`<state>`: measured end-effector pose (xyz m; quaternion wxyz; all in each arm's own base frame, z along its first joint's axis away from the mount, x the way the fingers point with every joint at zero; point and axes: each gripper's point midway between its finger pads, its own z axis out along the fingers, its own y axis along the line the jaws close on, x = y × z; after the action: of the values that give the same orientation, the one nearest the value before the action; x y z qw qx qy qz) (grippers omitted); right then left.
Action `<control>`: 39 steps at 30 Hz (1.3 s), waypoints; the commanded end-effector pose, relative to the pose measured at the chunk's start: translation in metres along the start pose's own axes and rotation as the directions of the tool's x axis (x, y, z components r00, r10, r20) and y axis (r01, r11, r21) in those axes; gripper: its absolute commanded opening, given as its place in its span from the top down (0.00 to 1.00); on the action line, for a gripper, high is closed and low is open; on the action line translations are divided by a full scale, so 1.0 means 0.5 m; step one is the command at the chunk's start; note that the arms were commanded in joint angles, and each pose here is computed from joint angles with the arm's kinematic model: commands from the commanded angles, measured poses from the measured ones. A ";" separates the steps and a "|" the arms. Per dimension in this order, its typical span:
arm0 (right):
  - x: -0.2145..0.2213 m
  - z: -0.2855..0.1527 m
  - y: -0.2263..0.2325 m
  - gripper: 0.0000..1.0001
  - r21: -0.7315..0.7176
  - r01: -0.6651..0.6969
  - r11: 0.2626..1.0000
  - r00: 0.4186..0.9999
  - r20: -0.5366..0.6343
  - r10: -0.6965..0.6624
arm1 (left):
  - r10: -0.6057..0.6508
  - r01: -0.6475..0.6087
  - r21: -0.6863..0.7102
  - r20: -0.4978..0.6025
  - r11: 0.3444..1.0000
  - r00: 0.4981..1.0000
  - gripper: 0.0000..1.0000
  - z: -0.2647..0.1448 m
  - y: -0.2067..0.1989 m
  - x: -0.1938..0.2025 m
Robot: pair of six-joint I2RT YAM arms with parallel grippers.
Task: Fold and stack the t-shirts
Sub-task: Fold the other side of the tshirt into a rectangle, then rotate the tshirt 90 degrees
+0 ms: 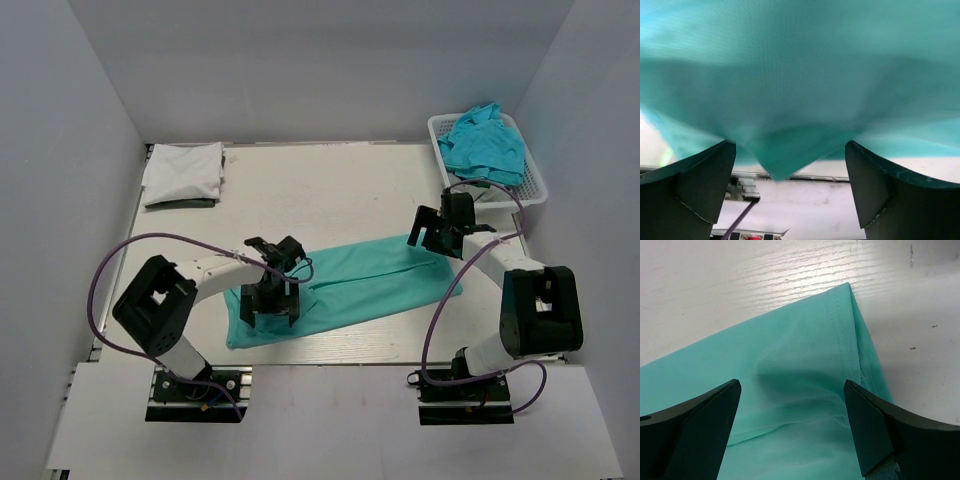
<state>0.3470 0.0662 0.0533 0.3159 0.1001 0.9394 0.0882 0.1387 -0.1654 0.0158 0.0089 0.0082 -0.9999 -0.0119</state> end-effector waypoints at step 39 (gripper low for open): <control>0.329 -0.110 0.105 0.10 -0.299 0.126 0.946 0.842 -0.472 -0.261 | -0.035 -0.069 0.205 0.464 0.976 0.885 0.00 0.030 -0.123 -0.816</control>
<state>0.2630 0.1492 0.0287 0.2013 -0.0449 0.9600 0.1896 0.4815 -0.2119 0.0267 -0.1452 0.0927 -0.9811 0.0879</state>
